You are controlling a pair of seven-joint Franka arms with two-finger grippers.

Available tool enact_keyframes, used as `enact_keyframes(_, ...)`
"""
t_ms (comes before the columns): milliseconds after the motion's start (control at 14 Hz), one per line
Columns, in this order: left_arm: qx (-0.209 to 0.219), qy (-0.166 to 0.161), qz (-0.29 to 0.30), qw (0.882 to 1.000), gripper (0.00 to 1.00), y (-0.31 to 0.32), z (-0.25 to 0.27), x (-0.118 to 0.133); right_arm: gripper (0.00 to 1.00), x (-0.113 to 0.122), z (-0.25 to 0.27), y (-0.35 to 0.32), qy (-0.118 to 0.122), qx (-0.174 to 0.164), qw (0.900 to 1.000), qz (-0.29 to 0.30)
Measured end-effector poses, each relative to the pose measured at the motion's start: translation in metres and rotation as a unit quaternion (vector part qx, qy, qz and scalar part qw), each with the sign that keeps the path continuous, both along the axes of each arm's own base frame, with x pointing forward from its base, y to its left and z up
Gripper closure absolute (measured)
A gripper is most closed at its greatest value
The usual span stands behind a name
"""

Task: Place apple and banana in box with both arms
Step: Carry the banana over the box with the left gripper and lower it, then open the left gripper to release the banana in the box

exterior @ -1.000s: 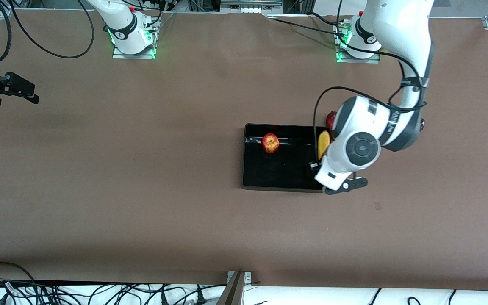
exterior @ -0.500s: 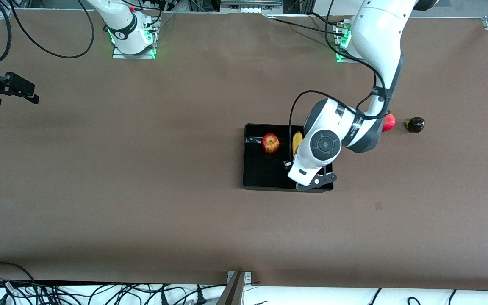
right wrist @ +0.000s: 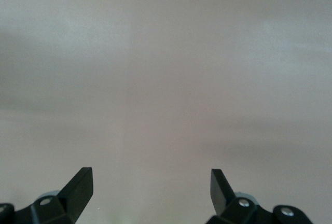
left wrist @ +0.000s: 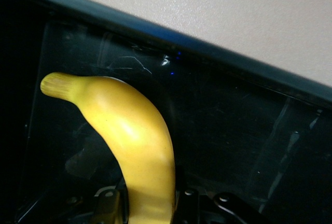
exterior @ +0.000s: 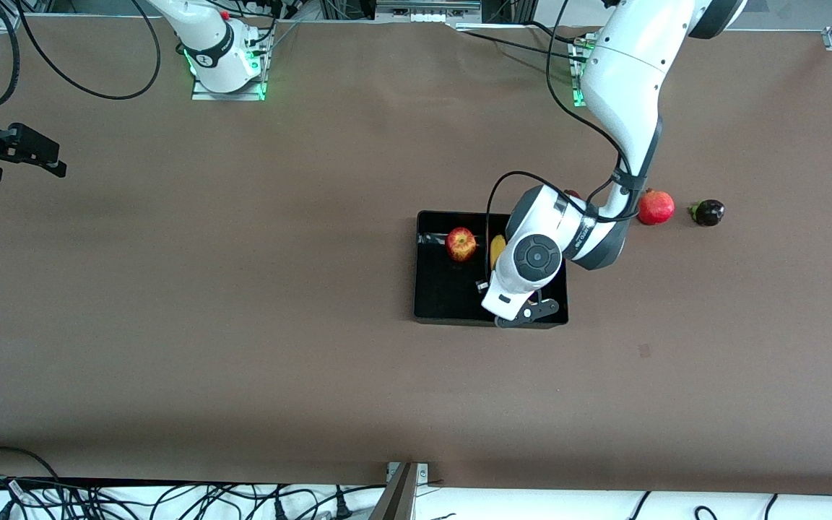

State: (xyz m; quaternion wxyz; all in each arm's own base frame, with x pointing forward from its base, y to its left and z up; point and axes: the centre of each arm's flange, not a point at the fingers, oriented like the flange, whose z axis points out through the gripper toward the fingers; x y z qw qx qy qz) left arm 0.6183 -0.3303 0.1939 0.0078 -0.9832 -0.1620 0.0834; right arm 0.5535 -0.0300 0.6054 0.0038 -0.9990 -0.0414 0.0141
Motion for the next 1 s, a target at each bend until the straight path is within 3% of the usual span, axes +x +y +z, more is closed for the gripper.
enact_keyframes(357,0.002,0.002,0.001,1.0,0.66,0.002,-0.009,-0.001,0.0,0.0,0.0,0.0,0.0,0.0,1.0,0.0)
enact_keyframes(429,0.002,0.003,0.001,1.0,0.61,0.002,-0.01,-0.002,0.0,0.0,0.0,0.0,0.0,0.0,1.0,0.0)
enact_keyframes(857,0.005,0.011,0.0,1.0,0.07,0.002,-0.005,-0.003,0.0,0.0,0.0,0.0,0.0,0.0,1.0,0.0)
enact_keyframes(929,0.008,0.019,-0.001,1.0,0.0,0.002,0.005,-0.004,0.0,0.0,0.0,0.0,0.0,0.0,1.0,0.0)
enact_keyframes(1000,0.008,0.024,-0.002,1.0,0.0,0.002,0.024,-0.003,0.0,0.0,0.0,0.0,0.0,0.0,1.0,0.0)
